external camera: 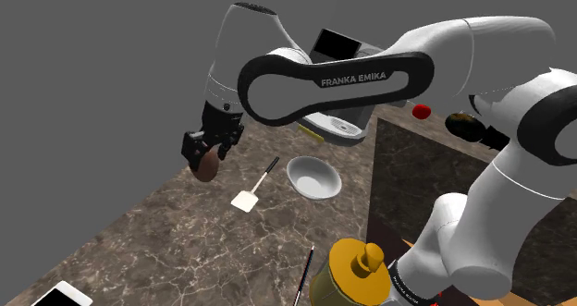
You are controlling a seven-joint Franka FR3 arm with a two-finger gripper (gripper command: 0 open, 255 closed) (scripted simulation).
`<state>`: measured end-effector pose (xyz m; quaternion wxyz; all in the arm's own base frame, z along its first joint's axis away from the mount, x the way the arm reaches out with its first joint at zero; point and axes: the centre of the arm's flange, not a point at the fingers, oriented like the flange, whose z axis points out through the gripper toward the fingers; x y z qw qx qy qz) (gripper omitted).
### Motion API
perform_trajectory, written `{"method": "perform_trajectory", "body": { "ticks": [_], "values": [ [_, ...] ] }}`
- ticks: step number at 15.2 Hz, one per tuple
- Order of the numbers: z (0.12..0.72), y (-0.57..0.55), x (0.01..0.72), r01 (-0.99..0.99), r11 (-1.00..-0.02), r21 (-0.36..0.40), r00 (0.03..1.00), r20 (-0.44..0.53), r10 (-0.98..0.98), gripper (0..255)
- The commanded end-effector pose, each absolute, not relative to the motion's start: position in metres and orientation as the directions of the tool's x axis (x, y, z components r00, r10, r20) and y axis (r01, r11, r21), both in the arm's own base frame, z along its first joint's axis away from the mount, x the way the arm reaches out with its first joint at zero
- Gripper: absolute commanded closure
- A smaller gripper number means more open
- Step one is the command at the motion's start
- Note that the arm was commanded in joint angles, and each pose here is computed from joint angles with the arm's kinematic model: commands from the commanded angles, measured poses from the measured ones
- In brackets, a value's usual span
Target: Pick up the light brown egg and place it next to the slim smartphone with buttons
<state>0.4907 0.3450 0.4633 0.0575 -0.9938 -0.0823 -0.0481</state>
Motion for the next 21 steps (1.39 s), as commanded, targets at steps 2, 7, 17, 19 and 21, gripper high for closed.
{"method": "perform_trajectory", "body": {
  "ticks": [2, 7, 17, 19, 21],
  "values": [
    [0.462, 0.377, 0.466, 0.168, -0.980, -0.107, 0.982, 0.105, 0.157, 255],
    [0.462, 0.430, 0.427, 0.168, -0.980, -0.107, 0.982, 0.105, 0.157, 255],
    [0.462, 0.537, 0.350, 0.168, -0.980, -0.107, 0.982, 0.105, 0.157, 255],
    [0.462, 0.559, 0.335, 0.168, -0.980, -0.107, 0.982, 0.105, 0.157, 255],
    [0.463, 0.580, 0.319, 0.168, -0.980, -0.107, 0.982, 0.105, 0.157, 255]
  ]
}}
